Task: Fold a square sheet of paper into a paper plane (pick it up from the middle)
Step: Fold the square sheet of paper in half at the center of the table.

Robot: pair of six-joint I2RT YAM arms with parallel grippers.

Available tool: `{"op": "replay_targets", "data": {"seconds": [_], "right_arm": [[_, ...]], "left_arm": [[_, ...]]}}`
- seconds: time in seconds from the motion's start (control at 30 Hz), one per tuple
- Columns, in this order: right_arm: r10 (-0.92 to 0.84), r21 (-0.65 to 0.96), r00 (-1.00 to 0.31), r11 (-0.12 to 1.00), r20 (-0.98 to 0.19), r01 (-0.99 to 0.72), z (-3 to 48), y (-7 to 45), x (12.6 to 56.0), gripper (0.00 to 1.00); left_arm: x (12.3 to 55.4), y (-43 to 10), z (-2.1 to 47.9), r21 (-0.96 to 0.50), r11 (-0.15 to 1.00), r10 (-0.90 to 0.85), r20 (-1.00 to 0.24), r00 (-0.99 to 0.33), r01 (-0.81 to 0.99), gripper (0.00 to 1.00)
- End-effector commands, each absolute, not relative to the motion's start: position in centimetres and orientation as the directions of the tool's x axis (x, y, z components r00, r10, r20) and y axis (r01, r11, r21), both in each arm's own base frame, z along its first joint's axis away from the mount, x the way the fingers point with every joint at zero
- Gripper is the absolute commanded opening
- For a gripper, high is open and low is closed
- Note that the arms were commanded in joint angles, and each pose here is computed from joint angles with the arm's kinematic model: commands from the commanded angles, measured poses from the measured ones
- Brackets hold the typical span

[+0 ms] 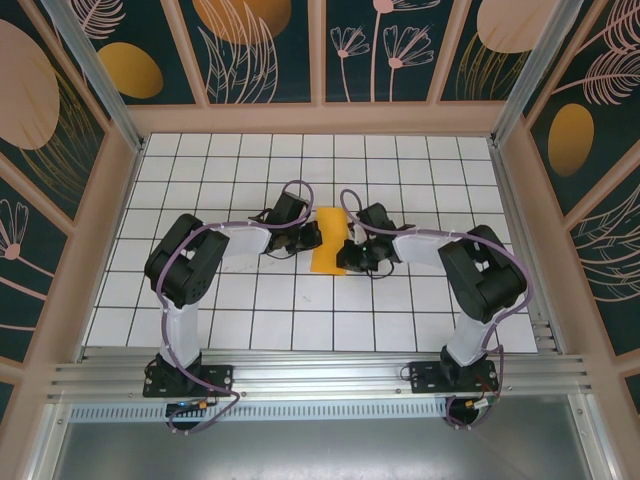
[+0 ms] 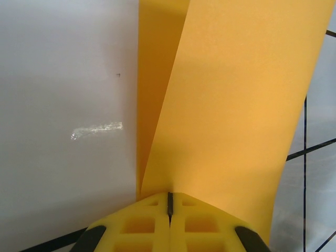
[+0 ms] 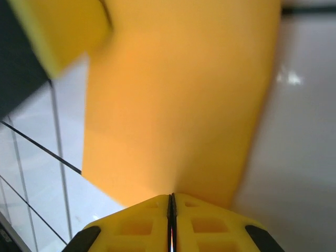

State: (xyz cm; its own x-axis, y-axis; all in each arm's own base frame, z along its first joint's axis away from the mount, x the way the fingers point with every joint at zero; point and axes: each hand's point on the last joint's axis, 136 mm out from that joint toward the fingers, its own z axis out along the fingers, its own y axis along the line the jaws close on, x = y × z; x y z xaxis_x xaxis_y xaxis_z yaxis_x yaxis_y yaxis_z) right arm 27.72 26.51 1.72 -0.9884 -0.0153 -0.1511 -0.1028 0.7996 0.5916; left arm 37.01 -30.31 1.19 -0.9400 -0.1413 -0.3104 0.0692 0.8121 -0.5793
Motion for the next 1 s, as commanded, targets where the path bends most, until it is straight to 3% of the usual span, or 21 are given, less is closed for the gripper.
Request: {"op": "replay_targets", "data": {"seconds": [0.0, 0.27, 0.53, 0.77, 0.97], "right_arm": [[0.002, 0.571, -0.996, 0.819, -0.092, -0.052, -0.1, 25.6, 26.1, 0.11], [0.005, 0.614, -0.984, 0.782, -0.181, -0.108, 4.7, 27.0, 27.2, 0.11], [0.005, 0.548, -0.996, 0.835, -0.092, -0.046, 0.2, 25.4, 25.7, 0.10], [0.042, 0.598, -0.948, 0.784, -0.315, -0.164, 8.7, 27.1, 31.3, 0.11], [0.109, 0.591, -0.923, 0.794, -0.369, -0.142, 8.9, 26.4, 36.4, 0.11]], "left_arm": [[33.4, -25.2, -6.3, -0.370, 0.927, -0.135, -0.182, -0.974, -0.060, 0.01], [33.4, -25.2, -6.3, -0.369, 0.928, -0.134, -0.183, -0.974, -0.058, 0.01], [33.5, -25.3, -6.1, -0.370, 0.928, -0.128, -0.185, -0.974, -0.051, 0.01], [33.5, -25.3, -5.9, -0.370, 0.928, -0.125, -0.190, -0.974, -0.047, 0.01], [33.6, -25.4, -5.9, -0.370, 0.928, -0.121, -0.187, -0.975, -0.044, 0.01]]}}
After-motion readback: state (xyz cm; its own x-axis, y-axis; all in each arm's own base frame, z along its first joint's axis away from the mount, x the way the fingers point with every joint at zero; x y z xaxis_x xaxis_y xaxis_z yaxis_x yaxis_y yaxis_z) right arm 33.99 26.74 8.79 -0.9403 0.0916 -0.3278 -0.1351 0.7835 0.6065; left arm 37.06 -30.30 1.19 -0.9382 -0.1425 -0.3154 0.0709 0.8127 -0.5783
